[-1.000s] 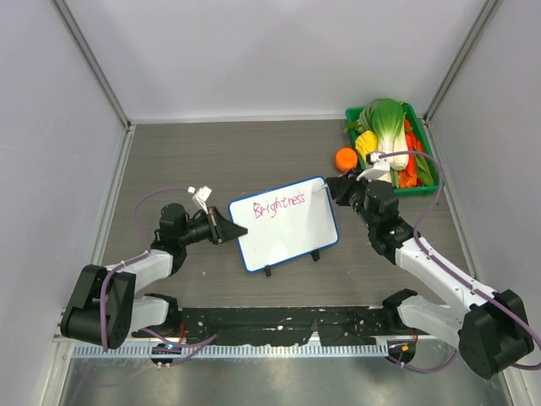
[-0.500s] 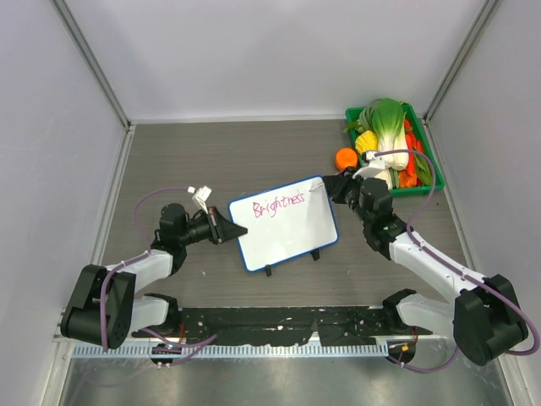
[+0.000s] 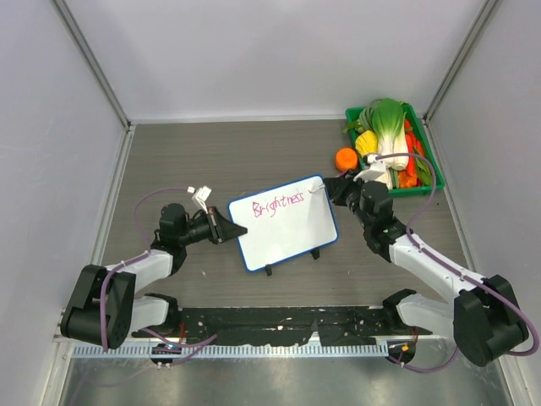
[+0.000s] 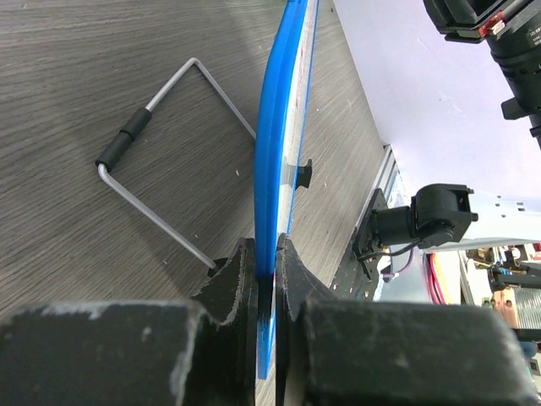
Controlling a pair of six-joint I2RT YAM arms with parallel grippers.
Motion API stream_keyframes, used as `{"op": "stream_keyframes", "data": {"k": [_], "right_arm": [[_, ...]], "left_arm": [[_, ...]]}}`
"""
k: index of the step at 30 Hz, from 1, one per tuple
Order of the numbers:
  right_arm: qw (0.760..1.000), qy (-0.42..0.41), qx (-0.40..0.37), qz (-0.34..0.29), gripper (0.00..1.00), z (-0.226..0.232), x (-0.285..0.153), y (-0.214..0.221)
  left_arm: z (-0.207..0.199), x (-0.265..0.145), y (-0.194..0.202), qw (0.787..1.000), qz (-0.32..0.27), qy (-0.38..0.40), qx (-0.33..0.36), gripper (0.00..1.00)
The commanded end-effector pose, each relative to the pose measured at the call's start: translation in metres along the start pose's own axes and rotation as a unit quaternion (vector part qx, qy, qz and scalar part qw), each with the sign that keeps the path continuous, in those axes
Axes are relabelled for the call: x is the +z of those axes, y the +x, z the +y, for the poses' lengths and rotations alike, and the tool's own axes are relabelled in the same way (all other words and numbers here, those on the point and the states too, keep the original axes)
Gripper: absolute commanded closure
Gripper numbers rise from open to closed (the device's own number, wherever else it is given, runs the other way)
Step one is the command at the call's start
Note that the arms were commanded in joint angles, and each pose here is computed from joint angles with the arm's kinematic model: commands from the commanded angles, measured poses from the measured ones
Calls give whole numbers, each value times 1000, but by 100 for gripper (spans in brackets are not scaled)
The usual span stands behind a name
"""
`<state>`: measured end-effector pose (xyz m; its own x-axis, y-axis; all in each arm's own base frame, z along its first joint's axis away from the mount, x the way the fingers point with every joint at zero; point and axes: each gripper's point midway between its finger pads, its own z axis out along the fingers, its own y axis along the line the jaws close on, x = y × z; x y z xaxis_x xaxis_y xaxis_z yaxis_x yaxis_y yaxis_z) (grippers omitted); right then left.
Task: Write a sentence on the whiteboard
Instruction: Write with the whiteboard marker on the whiteboard.
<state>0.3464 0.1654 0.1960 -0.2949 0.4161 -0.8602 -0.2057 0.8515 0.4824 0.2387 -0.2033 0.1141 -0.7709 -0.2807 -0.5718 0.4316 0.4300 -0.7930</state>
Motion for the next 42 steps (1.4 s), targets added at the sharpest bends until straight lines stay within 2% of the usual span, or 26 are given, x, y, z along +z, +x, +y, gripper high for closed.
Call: {"op": "stream_keyframes", "data": {"k": [1,12,26,42], "right_arm": [[1000,10,-3,7,99,-8,-5,8],[1000,4,1,12,99,-8,-10,12],[997,-43,30,-62,99,32,-13,-52],[997,-16,39,-62,99,19,10,-42]], "left_arm": [[25,-1,4,999,-4,-52,12,100],[24,-1,3,999,-5,-52,13,100],[25,-1,4,999,-4,-53,12,100],[24,-1,4,999,-5,-51,13,100]]}}
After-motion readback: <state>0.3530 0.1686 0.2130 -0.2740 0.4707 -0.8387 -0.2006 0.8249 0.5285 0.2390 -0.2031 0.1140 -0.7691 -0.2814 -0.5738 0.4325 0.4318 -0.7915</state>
